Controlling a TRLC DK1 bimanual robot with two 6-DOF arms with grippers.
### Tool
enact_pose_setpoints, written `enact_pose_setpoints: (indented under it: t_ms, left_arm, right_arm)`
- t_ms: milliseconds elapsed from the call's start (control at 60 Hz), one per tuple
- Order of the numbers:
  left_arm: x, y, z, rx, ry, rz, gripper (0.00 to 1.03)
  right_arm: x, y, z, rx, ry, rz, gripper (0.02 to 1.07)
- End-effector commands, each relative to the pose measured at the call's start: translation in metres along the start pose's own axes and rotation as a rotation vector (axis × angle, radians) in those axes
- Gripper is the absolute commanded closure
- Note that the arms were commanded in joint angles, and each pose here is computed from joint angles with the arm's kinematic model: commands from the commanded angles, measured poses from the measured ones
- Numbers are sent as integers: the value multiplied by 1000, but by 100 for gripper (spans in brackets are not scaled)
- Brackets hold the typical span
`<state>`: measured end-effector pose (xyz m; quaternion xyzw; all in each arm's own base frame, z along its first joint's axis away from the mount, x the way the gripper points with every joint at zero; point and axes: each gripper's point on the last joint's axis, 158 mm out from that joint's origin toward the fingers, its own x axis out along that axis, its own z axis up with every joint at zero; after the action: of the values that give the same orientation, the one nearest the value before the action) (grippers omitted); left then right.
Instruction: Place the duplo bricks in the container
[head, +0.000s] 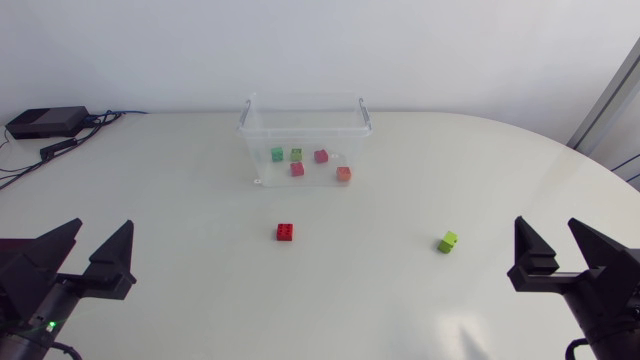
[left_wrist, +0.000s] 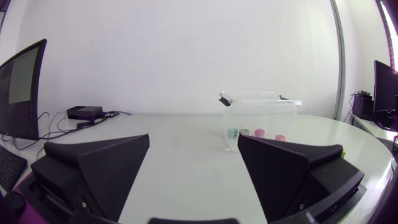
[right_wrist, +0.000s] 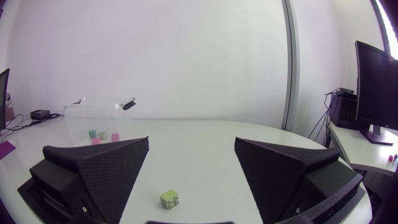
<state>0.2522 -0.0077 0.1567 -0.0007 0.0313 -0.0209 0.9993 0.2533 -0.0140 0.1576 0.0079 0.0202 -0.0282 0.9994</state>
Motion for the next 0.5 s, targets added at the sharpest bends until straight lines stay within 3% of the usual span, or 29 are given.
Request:
enact_pose_setpoints:
  t_ms: [0,483]
  left_arm:
    - [-6,-1,25,8,-46,-4,4]
    - [14,-2,64,-2,152,-14,9]
  right_arm:
    - [-1,2,2,-15,4,8,7]
    - [0,6,28,-15,42,26,7]
